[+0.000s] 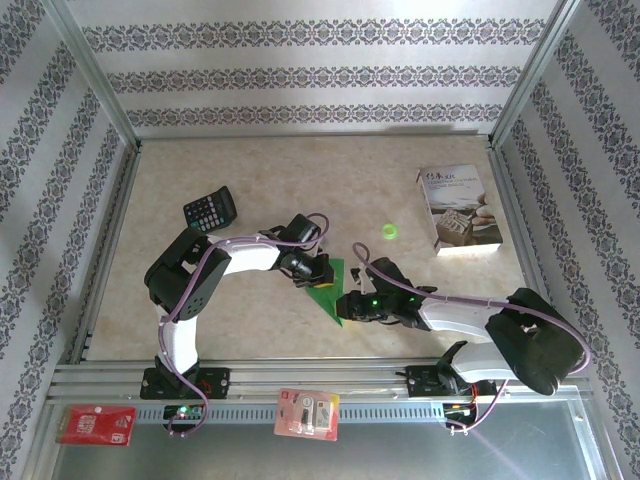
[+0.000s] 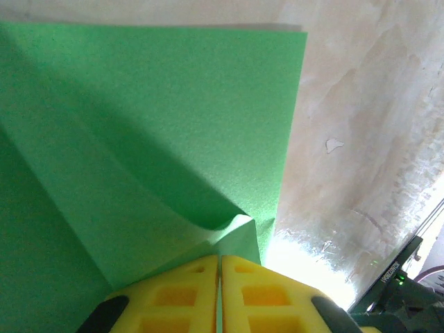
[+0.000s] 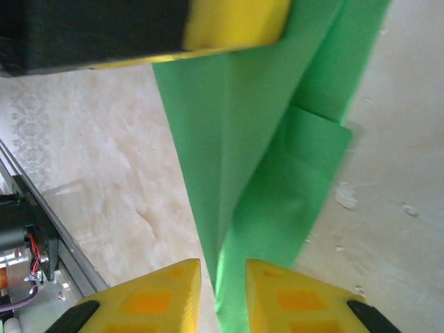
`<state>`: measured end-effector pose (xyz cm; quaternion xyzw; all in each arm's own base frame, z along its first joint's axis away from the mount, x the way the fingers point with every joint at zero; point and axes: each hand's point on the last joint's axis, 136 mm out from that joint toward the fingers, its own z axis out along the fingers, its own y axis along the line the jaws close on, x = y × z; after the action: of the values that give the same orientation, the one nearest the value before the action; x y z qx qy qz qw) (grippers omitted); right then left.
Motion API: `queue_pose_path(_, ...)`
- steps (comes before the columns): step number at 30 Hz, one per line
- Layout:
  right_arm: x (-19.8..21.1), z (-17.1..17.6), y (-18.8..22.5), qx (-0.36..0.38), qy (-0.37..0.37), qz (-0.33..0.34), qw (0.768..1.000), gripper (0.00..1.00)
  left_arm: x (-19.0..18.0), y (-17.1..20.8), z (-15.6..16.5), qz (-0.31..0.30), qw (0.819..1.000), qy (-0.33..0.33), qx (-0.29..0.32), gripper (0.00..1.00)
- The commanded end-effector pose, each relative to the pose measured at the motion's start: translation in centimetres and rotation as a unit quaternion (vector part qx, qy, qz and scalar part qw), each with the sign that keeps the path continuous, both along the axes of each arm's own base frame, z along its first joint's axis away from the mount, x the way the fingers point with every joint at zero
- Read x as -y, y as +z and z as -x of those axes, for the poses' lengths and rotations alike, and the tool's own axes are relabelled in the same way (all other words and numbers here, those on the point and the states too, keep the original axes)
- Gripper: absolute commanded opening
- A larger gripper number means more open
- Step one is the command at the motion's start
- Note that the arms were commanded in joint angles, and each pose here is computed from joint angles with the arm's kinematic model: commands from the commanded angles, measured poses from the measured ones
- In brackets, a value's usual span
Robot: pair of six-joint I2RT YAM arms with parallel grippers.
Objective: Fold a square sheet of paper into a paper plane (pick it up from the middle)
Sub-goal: Fourth fold the wing at the center of the table.
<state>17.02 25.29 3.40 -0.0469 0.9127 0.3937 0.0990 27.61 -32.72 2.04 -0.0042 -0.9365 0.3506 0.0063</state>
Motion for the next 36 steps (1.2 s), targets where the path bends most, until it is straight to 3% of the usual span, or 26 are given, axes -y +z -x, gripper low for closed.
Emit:
queue_pose_path(1, -0.2, -0.5, 0.9, 0.028, 0.005, 0.012, 1.000, 0.25, -0.4, -0.8, 0.7, -0.016, 1.000, -0.010, -0.002, 0.09)
queue_pose_path(11, 0.0, -0.3, 0.0, 0.044, 0.016, 0.072, 0.996, 0.25, -0.4, -0.9, 0.8, -0.015, 1.000, -0.011, -0.004, 0.09)
queue_pose_path(23, -0.3, -0.6, -0.9, 0.048, 0.021, 0.100, 0.994, 0.24, -0.3, -0.8, 0.7, -0.012, 1.000, -0.010, -0.004, 0.09)
queue_pose_path(36, 0.1, -0.6, -1.4, 0.042, 0.004, 0.101, 0.994, 0.09, -0.1, -0.3, 0.6, -0.009, 1.000, -0.011, 0.001, 0.09)
